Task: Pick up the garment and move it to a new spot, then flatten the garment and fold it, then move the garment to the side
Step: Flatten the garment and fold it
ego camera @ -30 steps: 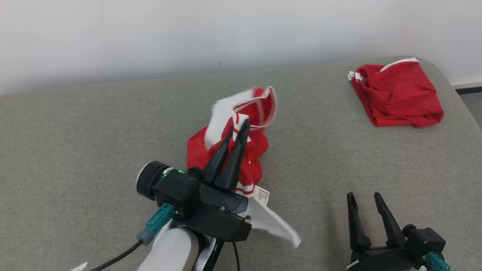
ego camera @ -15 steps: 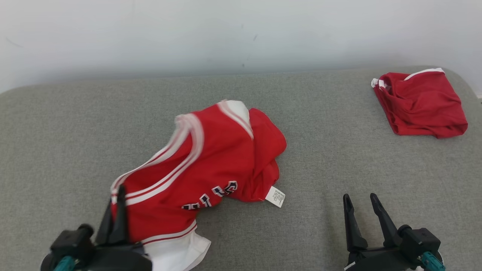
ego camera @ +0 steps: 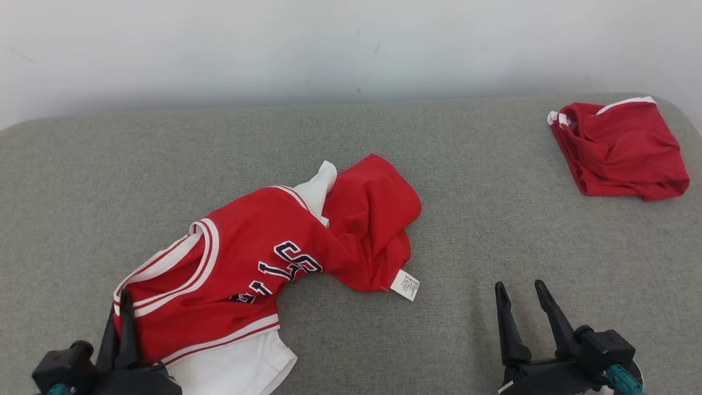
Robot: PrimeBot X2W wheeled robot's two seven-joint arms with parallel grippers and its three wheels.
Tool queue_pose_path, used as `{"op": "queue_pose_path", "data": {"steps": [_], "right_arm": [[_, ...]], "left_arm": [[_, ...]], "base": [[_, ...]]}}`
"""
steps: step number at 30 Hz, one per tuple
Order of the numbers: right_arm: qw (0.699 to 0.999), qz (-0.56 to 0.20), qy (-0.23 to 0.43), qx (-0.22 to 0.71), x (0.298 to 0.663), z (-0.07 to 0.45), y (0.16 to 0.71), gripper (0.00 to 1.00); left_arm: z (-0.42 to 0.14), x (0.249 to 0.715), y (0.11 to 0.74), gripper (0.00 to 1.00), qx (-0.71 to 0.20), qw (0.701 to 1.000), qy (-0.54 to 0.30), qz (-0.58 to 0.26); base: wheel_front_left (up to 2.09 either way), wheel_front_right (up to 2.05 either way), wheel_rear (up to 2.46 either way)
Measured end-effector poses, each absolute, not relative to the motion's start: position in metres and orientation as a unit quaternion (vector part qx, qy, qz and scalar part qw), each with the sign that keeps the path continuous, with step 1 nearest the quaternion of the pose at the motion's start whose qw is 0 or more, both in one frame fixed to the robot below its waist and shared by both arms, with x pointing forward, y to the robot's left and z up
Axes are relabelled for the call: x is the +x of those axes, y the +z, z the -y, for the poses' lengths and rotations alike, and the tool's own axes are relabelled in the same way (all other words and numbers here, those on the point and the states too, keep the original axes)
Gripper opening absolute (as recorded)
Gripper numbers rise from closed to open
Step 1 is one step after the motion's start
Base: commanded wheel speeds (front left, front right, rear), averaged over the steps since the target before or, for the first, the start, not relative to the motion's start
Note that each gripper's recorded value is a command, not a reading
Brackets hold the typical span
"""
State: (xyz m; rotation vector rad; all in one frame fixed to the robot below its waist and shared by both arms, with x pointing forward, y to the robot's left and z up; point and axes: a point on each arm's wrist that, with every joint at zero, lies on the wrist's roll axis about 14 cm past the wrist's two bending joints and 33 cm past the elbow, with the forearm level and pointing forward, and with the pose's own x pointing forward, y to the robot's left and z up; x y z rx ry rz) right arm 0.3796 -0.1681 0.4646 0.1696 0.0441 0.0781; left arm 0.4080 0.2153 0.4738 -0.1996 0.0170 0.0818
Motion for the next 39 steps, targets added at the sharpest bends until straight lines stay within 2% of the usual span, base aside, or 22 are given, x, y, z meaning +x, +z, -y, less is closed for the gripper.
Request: {"op": "queue_pose_path", "data": {"steps": [3, 4, 5, 6, 12, 16, 23, 31, 39], "right_arm": [[0.995, -0.023, 0.041, 0.084, 0.38, 0.166, 0.464, 1.0], [0.995, -0.023, 0.042, 0.084, 0.38, 0.166, 0.464, 1.0], [0.995, -0.024, 0.043, 0.085, 0.38, 0.166, 0.464, 1.0], [0.995, -0.024, 0.043, 0.085, 0.38, 0.165, 0.464, 1.0], [0.995, -0.027, 0.053, 0.085, 0.382, 0.158, 0.462, 1.0], [0.994, -0.029, 0.066, 0.086, 0.384, 0.15, 0.461, 1.0], [0.992, -0.029, 0.094, 0.084, 0.393, 0.131, 0.463, 1.0], [0.986, -0.045, 0.144, 0.073, 0.409, 0.097, 0.456, 1.0], [0.98, -0.082, 0.175, 0.057, 0.429, 0.073, 0.438, 1.0]], "left_arm": [[-0.223, 0.406, 0.467, 0.0, -0.087, 0.995, 0.05, -0.019], [-0.225, 0.405, 0.464, 0.05, -0.082, 0.995, 0.052, -0.023], [-0.225, 0.404, 0.463, 0.31, -0.077, 0.995, 0.053, -0.026], [-0.226, 0.403, 0.462, 1.0, -0.075, 0.995, 0.052, -0.027], [-0.229, 0.401, 0.471, 1.0, -0.069, 0.996, 0.055, -0.011], [-0.23, 0.398, 0.496, 1.0, -0.06, 0.996, 0.052, 0.029], [-0.226, 0.378, 0.519, 1.0, -0.039, 0.996, 0.046, 0.065], [-0.195, 0.355, 0.493, 1.0, -0.04, 0.999, 0.006, 0.021], [-0.188, 0.344, 0.478, 1.0, -0.063, 0.998, 0.016, -0.004]], "base": [[0.0, 0.0, 0.0], [0.0, 0.0, 0.0], [0.0, 0.0, 0.0], [0.0, 0.0, 0.0], [0.0, 0.0, 0.0], [0.0, 0.0, 0.0], [0.0, 0.0, 0.0], [0.0, 0.0, 0.0], [0.0, 0.0, 0.0]]}}
